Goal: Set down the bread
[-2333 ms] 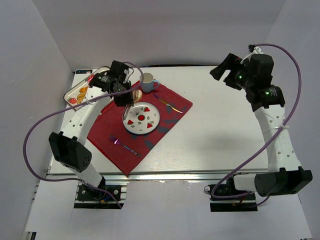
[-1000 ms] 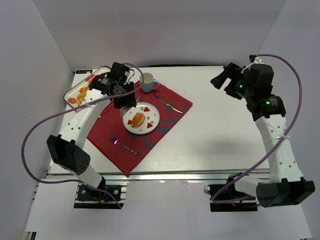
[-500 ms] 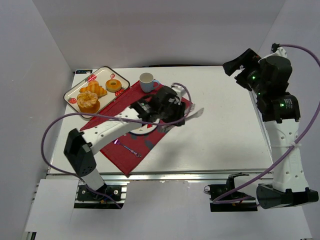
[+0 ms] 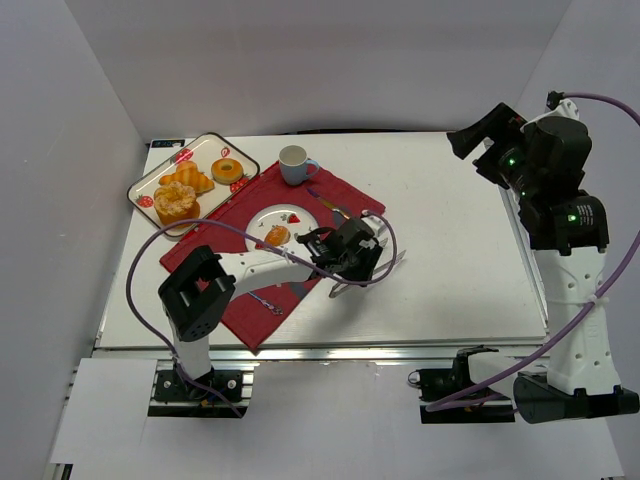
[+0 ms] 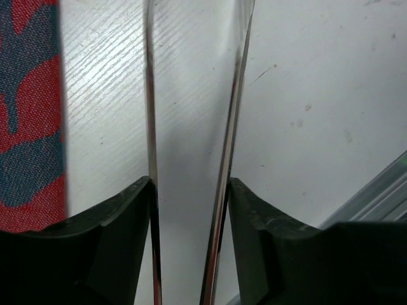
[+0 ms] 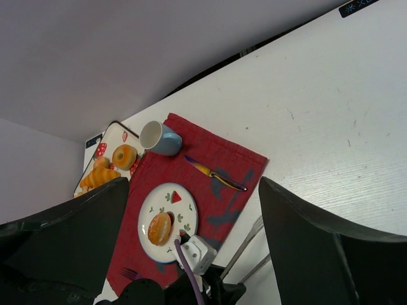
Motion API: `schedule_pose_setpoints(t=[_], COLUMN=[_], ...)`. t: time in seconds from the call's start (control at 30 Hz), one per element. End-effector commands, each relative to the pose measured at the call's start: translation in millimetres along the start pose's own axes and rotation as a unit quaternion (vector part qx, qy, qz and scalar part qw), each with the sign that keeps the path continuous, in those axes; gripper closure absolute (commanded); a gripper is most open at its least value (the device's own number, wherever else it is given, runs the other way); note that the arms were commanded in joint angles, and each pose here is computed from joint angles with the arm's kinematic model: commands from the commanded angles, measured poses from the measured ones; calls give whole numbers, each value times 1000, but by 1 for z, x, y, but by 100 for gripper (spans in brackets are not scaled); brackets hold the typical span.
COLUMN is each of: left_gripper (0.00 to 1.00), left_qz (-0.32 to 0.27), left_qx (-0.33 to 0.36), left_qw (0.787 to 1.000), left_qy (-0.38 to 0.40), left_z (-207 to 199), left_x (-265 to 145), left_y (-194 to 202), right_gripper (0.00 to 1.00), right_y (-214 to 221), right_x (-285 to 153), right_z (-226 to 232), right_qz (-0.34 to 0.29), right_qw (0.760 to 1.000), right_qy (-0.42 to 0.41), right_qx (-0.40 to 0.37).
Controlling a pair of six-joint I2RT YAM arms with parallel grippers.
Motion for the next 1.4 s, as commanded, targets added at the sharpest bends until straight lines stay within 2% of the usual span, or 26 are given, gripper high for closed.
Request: schedule_pose_setpoints(t=[0.0,0.13,0.33,0.4,0.5,0.6,0.63,0.7,0.73,0.83,0.87,0.9,0.93,0.97,1.0,1.07,1.1,1.13,1.27,1.37], left_gripper=[38,31,21,16,2,2,2,2,2,2,2,2,2,2,2,2,2,2,2,2], left_qz=[-25,14,32,35,30,-8,-4,-47,-55,-142,-191,-242,-277,-336,-386,-435,-471,-495,-520,-515], left_qx=[13,27,35,40,51,49,48,34,28,-24,-50,-98,-126,-174,-214,-259,-288,-307,-318,-317], left_qw=[1000,1000,999,999,998,999,999,998,997,987,971,953,935,895,865,818,781,761,731,729], left_qy=[14,8,7,4,-18,-15,-26,-16,-37,-74,-135,-156,-183,-235,-239,-274,-294,-285,-307,-321], left_z=[-7,-4,0,-2,-5,-17,-17,-28,-25,-22,-11,-3,6,19,30,49,58,67,82,85], left_x=[7,21,28,28,15,-15,-26,-61,-76,-147,-167,-209,-230,-253,-292,-326,-342,-364,-386,-389], left_y=[1,25,34,31,17,-14,-19,-45,-50,-75,-81,-84,-85,-87,-83,-72,-68,-59,-45,-41], right_gripper=[11,11,11,11,11,11,11,11,11,11,11,11,11,11,11,11,11,11,11,11], right_y=[-1,0,2,2,0,-2,-5,-6,-6,-13,-16,-19,-21,-26,-27,-29,-28,-27,-20,-15], right_x=[-10,-10,-8,-9,-10,-11,-13,-13,-13,-12,-12,-12,-9,-12,-10,-7,-5,-4,6,12], right_z=[-3,-3,-4,-4,-3,-4,-4,-3,-3,1,3,4,4,8,8,9,9,9,7,8], right_qz=[-15,-15,-13,-13,-20,-21,-26,-29,-30,-33,-35,-37,-36,-44,-42,-37,-33,-31,-7,16], right_qw=[1000,1000,1000,1000,1000,1000,999,999,999,999,998,998,998,997,997,995,995,995,993,993], right_qy=[6,6,5,5,3,12,17,15,14,-1,-3,-6,-6,-13,-16,-28,-30,-31,-40,-55], right_qx=[-11,-11,-10,-10,-13,-13,-12,-16,-19,-41,-46,-50,-60,-66,-71,-89,-91,-94,-106,-106])
Point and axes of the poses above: each gripper's point midway between its finger pads, its own x axis out along the fingers, its own z axis along the line the jaws close on, y = z × x, the point moved 10 cm from there along -x, back along the fingers, and after that the axes turned 7 degrees about -x, right-handed, at the moved point
